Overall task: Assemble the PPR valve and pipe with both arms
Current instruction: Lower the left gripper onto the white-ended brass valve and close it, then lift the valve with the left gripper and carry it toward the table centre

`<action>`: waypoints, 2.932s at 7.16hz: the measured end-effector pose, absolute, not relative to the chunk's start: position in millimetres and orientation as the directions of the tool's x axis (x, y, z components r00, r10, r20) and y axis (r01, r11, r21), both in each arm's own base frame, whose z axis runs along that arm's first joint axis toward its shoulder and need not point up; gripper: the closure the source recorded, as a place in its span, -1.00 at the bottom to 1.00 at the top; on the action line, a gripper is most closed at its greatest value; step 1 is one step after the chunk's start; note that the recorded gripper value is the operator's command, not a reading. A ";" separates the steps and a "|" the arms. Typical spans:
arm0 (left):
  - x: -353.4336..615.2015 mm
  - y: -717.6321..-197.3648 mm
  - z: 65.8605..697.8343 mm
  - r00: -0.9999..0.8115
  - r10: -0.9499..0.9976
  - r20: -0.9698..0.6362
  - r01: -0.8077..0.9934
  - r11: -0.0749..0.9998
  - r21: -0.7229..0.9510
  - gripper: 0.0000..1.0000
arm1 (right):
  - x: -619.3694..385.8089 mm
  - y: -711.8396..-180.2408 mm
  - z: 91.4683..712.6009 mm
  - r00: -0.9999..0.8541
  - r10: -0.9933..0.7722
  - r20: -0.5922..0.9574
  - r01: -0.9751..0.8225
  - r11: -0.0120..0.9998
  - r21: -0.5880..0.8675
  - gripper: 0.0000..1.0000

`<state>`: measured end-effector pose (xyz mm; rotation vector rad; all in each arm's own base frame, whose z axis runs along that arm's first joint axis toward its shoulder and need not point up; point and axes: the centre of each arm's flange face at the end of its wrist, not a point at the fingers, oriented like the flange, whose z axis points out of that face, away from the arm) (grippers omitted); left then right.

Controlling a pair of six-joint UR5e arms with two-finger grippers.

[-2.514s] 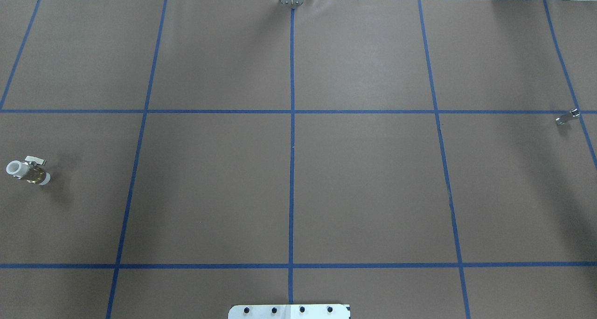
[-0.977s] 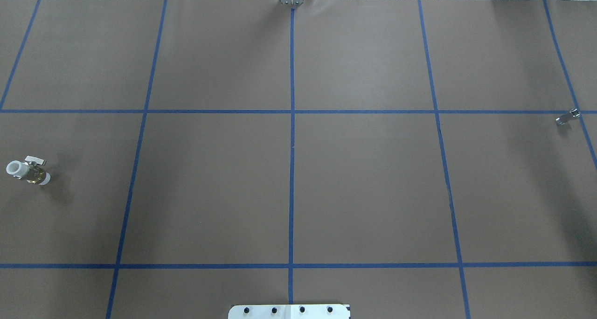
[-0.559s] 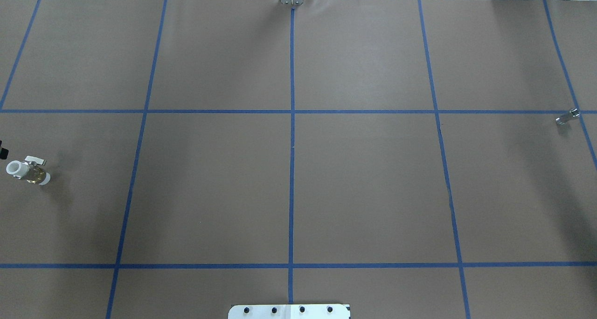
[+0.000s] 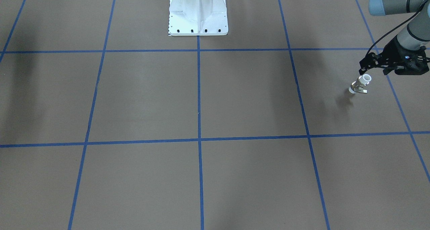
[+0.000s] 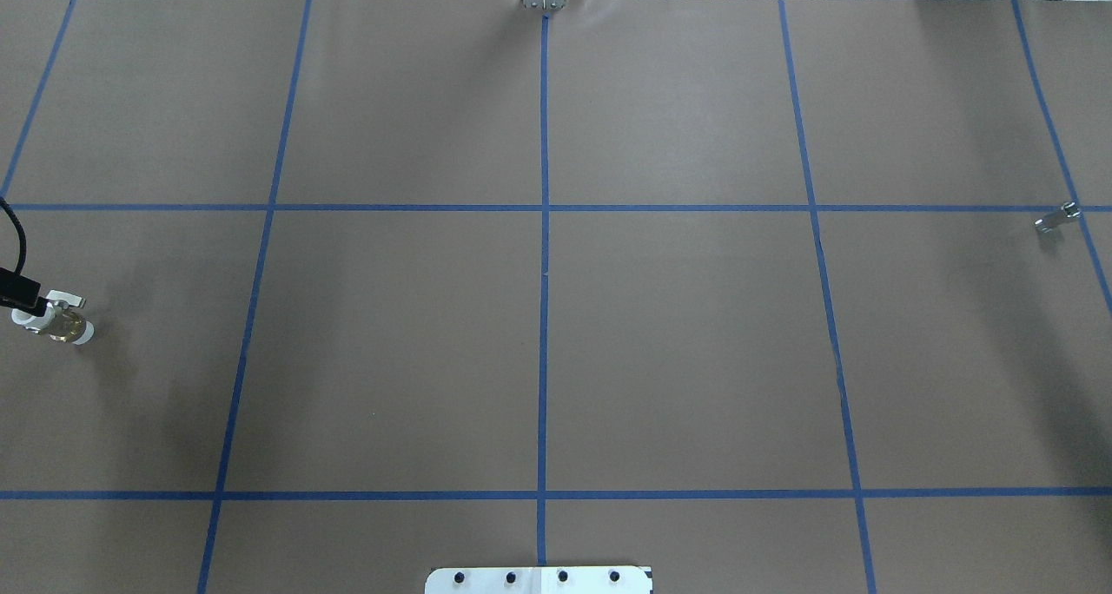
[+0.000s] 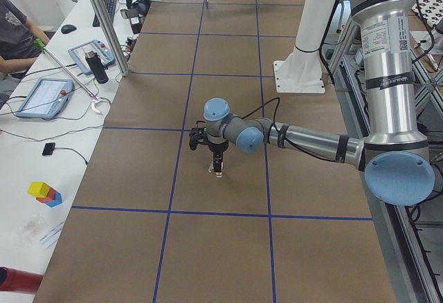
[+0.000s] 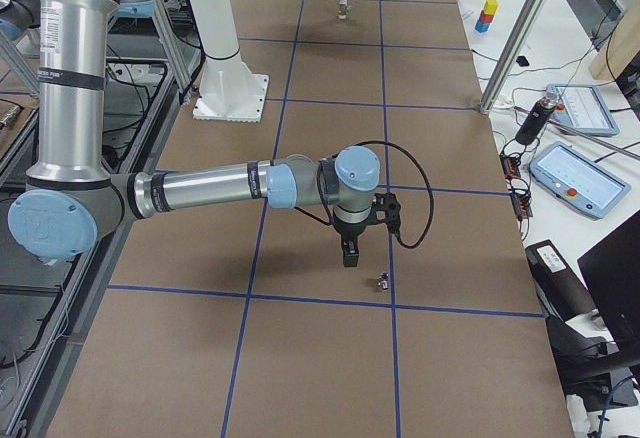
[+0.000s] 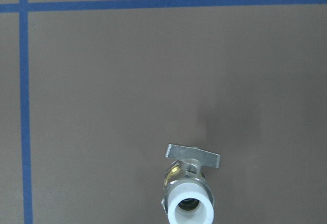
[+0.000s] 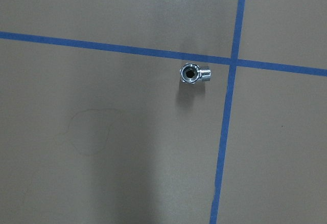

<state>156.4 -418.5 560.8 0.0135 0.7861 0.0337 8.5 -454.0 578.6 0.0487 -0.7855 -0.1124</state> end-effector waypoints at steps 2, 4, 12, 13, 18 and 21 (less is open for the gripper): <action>170.2 -418.3 563.1 0.707 0.033 -0.706 -0.038 0.999 0.009 -0.95 | 7.7 -454.2 578.0 0.700 -0.122 0.703 0.085 0.993 0.087 -1.00; 180.0 -417.4 564.3 0.709 0.027 -0.705 -0.044 0.999 -0.006 -0.82 | 6.0 -454.1 576.0 0.685 -0.125 0.718 0.087 0.992 0.089 -1.00; 188.7 -427.8 575.7 0.715 0.022 -0.699 -0.050 0.999 -0.019 0.99 | 4.5 -454.0 574.3 0.669 -0.128 0.732 0.089 0.992 0.091 -1.00; 188.4 -427.9 575.5 0.714 0.022 -0.700 -0.050 0.999 -0.019 1.00 | 4.5 -454.0 574.3 0.669 -0.128 0.732 0.089 0.992 0.091 -1.00; 188.7 -435.5 545.5 0.709 0.010 -0.705 -0.039 0.999 -0.025 1.00 | 4.5 -454.2 573.5 0.669 -0.129 0.732 0.089 0.992 0.093 -1.00; 193.2 -445.8 501.6 0.714 -0.014 -0.700 -0.020 0.999 -0.041 1.00 | 4.4 -454.8 573.0 0.669 -0.130 0.732 0.089 0.992 0.094 -1.00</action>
